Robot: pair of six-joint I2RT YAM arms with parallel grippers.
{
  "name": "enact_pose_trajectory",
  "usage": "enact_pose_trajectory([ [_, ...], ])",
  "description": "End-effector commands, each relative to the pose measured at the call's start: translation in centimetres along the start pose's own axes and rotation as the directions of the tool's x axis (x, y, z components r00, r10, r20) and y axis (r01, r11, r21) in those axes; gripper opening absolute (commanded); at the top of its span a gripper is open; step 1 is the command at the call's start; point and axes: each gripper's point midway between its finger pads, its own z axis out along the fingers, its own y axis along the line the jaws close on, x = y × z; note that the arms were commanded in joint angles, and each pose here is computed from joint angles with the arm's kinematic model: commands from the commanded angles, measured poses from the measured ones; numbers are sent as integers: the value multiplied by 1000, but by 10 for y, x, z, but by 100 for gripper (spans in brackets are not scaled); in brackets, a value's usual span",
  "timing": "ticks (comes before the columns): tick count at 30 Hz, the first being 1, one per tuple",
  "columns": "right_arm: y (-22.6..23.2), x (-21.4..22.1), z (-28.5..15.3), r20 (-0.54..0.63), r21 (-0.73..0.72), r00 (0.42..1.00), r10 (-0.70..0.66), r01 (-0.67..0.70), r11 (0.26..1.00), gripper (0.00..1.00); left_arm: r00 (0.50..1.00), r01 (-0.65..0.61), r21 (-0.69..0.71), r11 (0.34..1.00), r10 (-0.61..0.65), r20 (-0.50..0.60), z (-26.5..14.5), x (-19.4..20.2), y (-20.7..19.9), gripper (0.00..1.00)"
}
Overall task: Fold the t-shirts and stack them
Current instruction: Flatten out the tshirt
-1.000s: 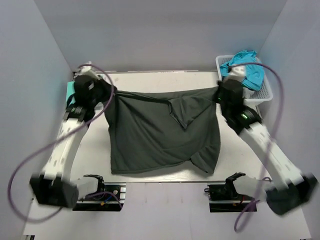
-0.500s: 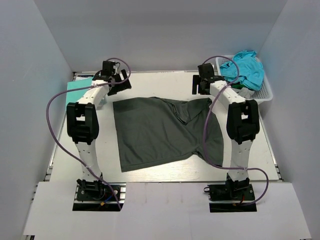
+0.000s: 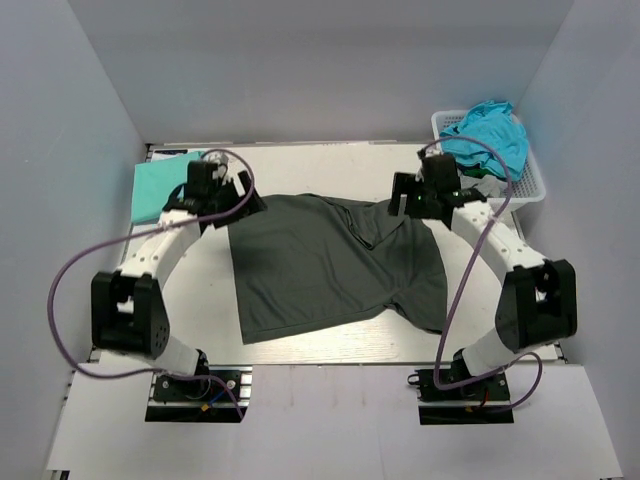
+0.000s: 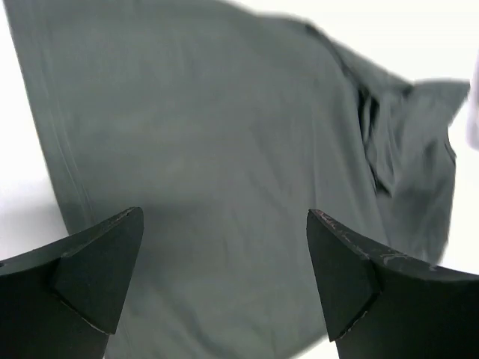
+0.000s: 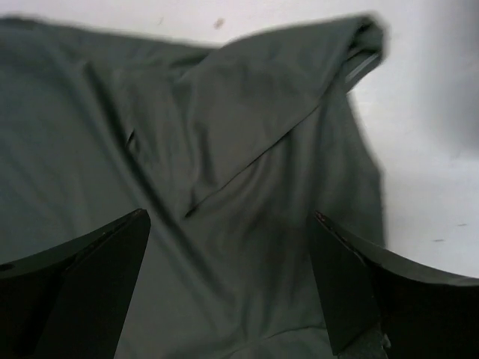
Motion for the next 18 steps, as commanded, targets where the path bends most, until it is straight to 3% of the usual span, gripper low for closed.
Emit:
enact_pose_trajectory([
  [1, 36, 35, -1, -67, -218, 997, 23, -37, 975, 90, 999, 32, 104, 994, -31, -7, -19, 26, -18, 100],
  [8, 46, 62, 23, -157, -233, 987, -38, 0, 973, 90, 990, 111, 80, 991, -103, -99, -22, 95, 3, 100],
  [10, 50, 67, 37, -178, -236, 983, -48, 5, 972, 89, 989, 114, 85, 990, -105, -104, -21, 99, 1, 100],
  [18, 65, 83, 71, -231, -205, 971, -58, 10, 979, 67, 971, 126, 38, 991, -115, -208, -5, 135, 15, 100],
])
